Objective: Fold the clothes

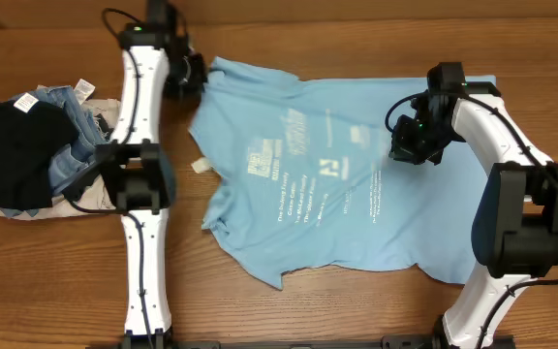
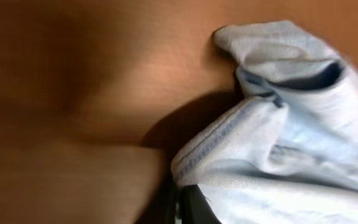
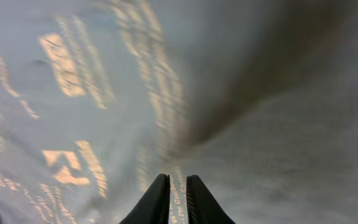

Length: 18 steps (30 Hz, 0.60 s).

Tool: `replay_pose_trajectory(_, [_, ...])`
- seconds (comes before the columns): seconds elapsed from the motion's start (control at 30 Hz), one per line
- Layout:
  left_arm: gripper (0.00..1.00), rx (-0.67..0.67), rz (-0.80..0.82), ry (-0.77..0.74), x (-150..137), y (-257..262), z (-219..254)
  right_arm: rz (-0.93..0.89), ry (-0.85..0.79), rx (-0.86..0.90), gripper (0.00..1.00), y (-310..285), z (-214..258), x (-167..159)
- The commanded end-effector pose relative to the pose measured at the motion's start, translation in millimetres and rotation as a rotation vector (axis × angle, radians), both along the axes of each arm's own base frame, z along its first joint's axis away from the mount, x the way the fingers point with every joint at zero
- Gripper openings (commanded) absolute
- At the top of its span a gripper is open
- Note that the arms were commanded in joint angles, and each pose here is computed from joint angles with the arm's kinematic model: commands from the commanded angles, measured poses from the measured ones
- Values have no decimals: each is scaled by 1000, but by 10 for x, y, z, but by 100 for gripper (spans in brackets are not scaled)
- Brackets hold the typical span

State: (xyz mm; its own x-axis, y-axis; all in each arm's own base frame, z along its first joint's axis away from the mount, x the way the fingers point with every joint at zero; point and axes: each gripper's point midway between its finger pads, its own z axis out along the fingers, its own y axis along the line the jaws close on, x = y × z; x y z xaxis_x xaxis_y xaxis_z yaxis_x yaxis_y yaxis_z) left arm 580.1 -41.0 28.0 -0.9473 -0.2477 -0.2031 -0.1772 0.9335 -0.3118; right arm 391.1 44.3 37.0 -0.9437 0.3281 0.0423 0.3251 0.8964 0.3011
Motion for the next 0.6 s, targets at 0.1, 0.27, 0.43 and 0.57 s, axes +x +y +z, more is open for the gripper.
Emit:
replay_pose_trajectory(0.1, [79, -22, -36, -124, 254, 96, 105, 2, -1, -23, 14, -28, -12, -1])
replay_pose_trajectory(0.27, [89, -14, -46, -101, 136, 203, 269, -1, 15, -58, 16, -89, -30, -35])
replay_pose_trajectory(0.43, [77, 8, -28, -148, -218, 495, 1189, 21, 6, -55, 25, -96, -16, -28])
replay_pose_trajectory(0.57, [71, 87, -44, -253, -627, 580, 2151, 31, -109, -53, 53, -149, 313, 123])
